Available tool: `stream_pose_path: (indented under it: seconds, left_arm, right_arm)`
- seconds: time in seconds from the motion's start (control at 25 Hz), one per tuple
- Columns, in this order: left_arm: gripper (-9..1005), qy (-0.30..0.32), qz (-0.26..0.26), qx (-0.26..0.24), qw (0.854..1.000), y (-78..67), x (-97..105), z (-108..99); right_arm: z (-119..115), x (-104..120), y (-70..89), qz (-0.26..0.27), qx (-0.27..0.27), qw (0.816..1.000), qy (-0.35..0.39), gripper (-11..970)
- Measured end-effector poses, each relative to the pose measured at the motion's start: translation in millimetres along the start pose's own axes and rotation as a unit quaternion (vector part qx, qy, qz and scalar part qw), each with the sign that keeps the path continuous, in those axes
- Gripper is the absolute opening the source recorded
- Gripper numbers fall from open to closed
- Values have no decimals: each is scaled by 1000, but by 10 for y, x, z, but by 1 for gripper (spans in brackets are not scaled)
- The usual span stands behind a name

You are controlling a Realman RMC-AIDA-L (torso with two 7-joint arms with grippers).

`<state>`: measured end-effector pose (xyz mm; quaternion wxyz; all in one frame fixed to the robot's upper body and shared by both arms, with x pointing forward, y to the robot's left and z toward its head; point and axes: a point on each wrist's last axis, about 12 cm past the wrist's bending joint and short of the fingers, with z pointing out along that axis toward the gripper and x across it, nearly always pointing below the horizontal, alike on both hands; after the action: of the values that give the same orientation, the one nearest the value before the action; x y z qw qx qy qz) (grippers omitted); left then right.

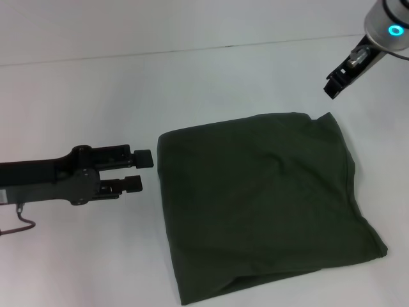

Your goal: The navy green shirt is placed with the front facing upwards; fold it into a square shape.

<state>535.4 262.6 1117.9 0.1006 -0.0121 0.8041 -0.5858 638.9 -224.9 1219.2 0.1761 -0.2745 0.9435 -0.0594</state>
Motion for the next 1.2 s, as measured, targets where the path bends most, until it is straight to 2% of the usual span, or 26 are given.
stream_pose_path:
  seconds: [0.24, 0.52, 0.76, 0.92, 1.2]
  left_arm:
    - [734, -5, 1, 1, 1000, -5, -14, -25]
    - [733, -7, 3, 2, 1000, -13, -27, -27]
    - [733, -8, 1, 1, 1000, -1, -16, -32]
    - [733, -7, 1, 2, 1000, 0, -11, -32]
    - [733, -6, 0, 3, 1000, 0, -5, -27]
  right_arm:
    - [-6, 140, 192, -41, -85, 995, 43, 406]
    - [118, 215, 338, -47, -127, 989, 58, 402]
    - [319, 235, 338, -36, -129, 989, 61, 403]
    - [438, 194, 315, -30, -109, 993, 43, 403]
    - [480, 99, 274, -14, -71, 997, 12, 402]
